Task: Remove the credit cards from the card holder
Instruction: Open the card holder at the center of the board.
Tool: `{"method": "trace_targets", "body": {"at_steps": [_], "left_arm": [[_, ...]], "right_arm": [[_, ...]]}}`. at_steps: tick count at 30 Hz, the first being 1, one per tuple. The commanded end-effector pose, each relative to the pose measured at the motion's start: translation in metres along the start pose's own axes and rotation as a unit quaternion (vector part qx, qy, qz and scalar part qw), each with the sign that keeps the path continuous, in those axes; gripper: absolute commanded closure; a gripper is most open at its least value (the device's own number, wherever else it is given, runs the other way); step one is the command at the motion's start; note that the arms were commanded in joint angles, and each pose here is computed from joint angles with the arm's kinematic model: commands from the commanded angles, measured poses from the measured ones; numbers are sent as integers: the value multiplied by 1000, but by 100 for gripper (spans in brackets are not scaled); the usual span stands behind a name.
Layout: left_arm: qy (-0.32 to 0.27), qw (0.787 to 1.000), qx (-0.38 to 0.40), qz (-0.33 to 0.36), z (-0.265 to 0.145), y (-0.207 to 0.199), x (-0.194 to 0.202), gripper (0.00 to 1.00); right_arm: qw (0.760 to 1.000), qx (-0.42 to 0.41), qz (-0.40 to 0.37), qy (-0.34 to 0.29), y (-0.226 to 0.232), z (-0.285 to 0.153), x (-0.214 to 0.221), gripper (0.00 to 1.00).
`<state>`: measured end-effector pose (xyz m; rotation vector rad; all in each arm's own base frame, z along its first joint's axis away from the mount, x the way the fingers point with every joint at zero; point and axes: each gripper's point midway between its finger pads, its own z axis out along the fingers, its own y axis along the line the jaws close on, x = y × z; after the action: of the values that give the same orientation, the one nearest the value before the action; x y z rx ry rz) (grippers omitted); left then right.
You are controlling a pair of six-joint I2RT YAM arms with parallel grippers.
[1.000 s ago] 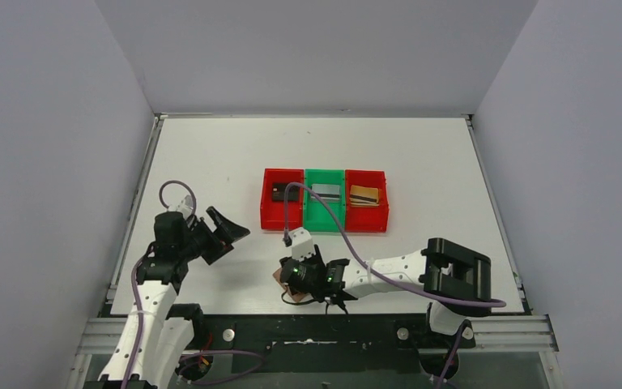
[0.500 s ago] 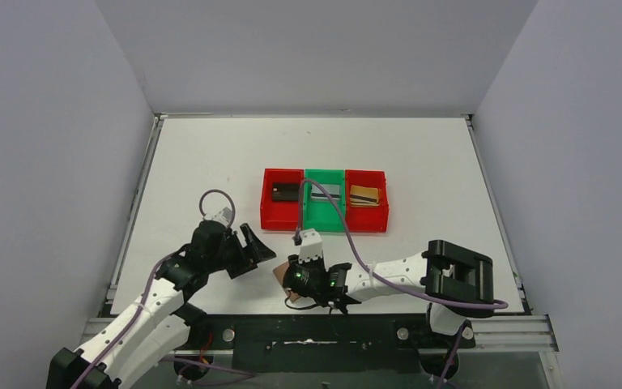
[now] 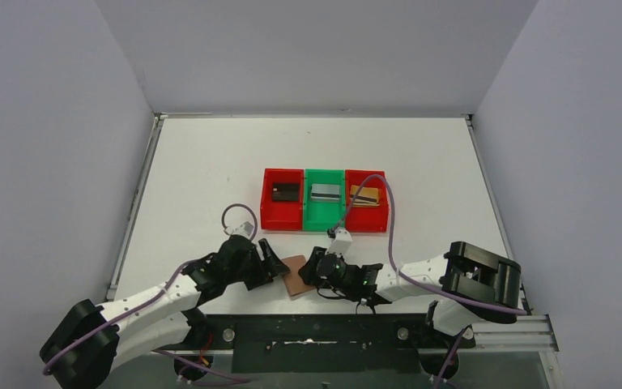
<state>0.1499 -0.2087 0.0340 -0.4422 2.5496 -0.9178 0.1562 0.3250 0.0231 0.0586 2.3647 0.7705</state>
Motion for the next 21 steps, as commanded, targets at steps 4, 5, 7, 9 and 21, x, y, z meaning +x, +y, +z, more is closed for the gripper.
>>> {"method": "trace_targets", "body": {"at_steps": [4,5,7,9,21], "left_arm": [[-35,997,62,-10,13,-29,-10,47],[-32,997,63,-8,15,-30,-8,51],[-27,998,61,-4,17,-28,-5,59],[-23,998,59,1,18,-27,-3,67],[-27,998,56,31,12,-29,-6,83]], "right_arm": [[999,-14,32,17,0,3,7,75],[999,-14,32,17,0,3,7,75],[999,-18,33,17,1,3,5,75],[999,-25,35,18,3,2,4,75],[999,14,-43,-9,-2,-8,-14,47]]}}
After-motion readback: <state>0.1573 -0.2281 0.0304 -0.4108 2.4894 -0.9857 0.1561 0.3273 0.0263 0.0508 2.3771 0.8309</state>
